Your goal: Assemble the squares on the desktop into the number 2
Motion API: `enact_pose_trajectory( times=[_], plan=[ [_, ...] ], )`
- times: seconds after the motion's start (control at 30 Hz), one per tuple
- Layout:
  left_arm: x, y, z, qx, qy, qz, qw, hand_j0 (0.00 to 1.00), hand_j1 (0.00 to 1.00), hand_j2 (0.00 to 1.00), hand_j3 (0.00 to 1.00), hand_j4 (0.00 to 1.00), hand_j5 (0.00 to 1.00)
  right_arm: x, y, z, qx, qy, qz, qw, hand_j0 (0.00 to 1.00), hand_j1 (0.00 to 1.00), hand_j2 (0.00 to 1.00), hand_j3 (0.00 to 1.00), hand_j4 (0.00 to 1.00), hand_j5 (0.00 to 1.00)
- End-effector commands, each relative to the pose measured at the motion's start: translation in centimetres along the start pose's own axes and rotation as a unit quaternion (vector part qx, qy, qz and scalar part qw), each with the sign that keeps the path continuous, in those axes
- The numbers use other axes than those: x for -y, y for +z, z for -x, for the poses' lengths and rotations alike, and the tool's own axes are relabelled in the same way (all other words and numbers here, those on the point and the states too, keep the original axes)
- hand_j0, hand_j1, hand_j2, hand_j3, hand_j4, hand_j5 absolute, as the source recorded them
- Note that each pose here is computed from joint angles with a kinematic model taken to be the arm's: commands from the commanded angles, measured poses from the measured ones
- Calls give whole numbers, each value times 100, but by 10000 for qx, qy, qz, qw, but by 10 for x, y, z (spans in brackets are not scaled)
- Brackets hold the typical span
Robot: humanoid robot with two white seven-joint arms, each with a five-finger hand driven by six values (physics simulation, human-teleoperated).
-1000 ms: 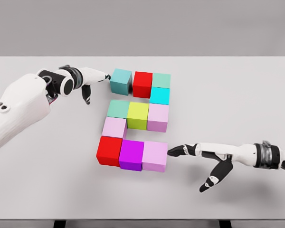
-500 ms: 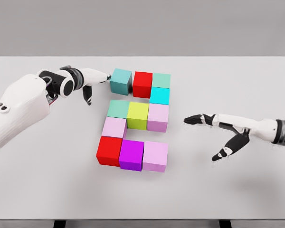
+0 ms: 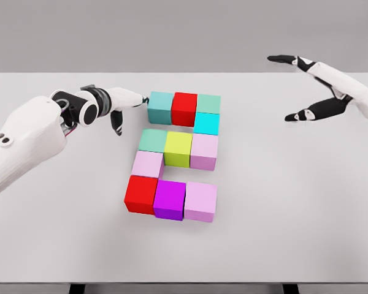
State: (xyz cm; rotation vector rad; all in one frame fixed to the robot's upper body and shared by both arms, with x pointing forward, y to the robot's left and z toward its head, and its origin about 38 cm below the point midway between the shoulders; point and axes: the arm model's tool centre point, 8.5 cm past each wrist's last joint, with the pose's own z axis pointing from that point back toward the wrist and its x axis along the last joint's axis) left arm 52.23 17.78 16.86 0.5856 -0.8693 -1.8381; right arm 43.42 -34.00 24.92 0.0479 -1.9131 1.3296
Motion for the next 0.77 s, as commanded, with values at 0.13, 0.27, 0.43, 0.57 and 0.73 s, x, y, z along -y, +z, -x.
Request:
enact_pose_trajectory(
  times=[0.13, 0.27, 0.43, 0.57, 0.73],
  plan=[
    [-3, 7, 17, -145, 60, -49, 9999, 100, 100, 100, 100, 100, 100, 3, 4, 3, -241, 434, 54, 9988, 100, 100, 100, 100, 100, 100],
    [-31, 53, 53, 272, -21, -598, 9978, 100, 100, 100, 100, 100, 100, -9, 2, -24, 3, 752, -280, 9968, 100, 100, 100, 100, 100, 100],
    [-17, 174, 103, 3360, 667, -1772, 9227, 100, 100, 100, 100, 100, 100, -37, 35, -40, 45, 605, 15, 9982, 100, 100, 100, 100, 100, 100],
    [32, 195, 142, 3175, 1606, -1535, 9219, 100, 100, 100, 100, 100, 100, -43, 50, -64, 70, 826, -508, 9953, 100, 100, 100, 100, 100, 100],
    [50, 191, 142, 3148, 1734, -1367, 9231, 100, 100, 100, 100, 100, 100, -45, 49, -59, 61, 738, -398, 9965, 100, 100, 100, 100, 100, 100]
  ],
)
